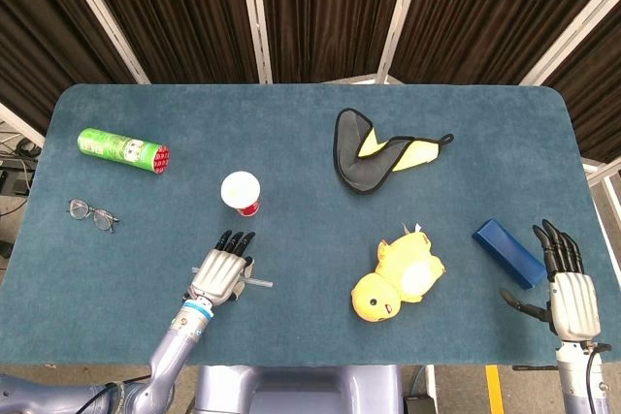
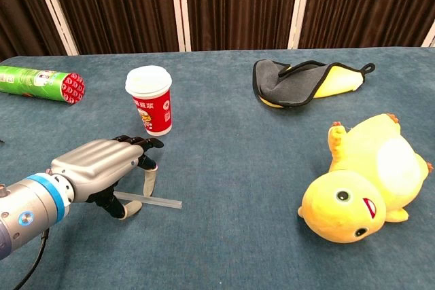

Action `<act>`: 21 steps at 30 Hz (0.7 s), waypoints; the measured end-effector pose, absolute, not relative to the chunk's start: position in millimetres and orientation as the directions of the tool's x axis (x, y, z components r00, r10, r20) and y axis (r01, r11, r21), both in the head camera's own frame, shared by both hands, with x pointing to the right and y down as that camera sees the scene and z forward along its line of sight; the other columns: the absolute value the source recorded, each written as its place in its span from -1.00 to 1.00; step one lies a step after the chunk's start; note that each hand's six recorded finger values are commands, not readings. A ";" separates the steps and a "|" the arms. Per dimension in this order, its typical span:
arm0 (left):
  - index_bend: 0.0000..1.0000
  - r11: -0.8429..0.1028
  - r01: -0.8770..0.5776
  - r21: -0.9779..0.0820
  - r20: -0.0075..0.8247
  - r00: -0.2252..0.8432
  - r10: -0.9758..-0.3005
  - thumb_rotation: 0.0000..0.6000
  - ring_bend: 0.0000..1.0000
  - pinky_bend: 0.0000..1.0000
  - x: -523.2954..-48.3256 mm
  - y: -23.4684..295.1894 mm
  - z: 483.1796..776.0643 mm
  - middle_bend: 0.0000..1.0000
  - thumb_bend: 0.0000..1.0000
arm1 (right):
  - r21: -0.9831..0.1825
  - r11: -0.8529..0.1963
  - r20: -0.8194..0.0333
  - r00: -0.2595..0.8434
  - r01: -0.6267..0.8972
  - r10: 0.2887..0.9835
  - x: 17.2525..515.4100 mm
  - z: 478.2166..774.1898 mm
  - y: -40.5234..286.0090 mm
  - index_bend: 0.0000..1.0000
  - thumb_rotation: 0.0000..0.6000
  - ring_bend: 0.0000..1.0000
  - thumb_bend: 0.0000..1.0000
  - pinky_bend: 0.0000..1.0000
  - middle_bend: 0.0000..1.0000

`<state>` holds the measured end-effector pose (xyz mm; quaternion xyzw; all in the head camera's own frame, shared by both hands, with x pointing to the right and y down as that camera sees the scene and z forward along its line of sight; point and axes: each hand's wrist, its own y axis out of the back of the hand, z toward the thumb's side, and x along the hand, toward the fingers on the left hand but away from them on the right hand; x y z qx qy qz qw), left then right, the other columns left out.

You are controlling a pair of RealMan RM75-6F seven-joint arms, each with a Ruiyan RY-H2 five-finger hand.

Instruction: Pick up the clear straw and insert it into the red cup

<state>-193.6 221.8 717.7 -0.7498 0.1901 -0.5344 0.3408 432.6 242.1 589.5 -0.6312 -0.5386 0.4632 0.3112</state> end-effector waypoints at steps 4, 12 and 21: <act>0.08 -0.695 0.073 -0.716 0.670 0.354 -0.653 1.00 -1.00 -1.00 -194.3 220.9 717.0 -1.00 -0.16 | -0.892 -0.226 -0.249 -0.008 0.391 0.968 432.6 589.2 242.0 -1.00 1.00 -1.00 -0.87 -1.00 -1.00; 0.08 -0.657 0.011 -0.754 0.623 0.330 -0.709 1.00 -1.00 -1.00 -203.8 200.6 701.9 -1.00 -0.16 | -0.893 -0.218 -0.240 -0.006 0.395 0.971 432.2 587.7 240.8 -1.00 1.00 -1.00 -0.87 -1.00 -1.00; 0.08 -0.633 -0.205 -0.747 0.569 0.295 -0.768 1.00 -1.00 -1.00 -214.3 170.8 669.6 -1.00 -0.16 | -0.893 -0.221 -0.241 -0.002 0.393 0.971 431.6 588.9 241.5 -1.00 1.00 -1.00 -0.87 -1.00 -1.00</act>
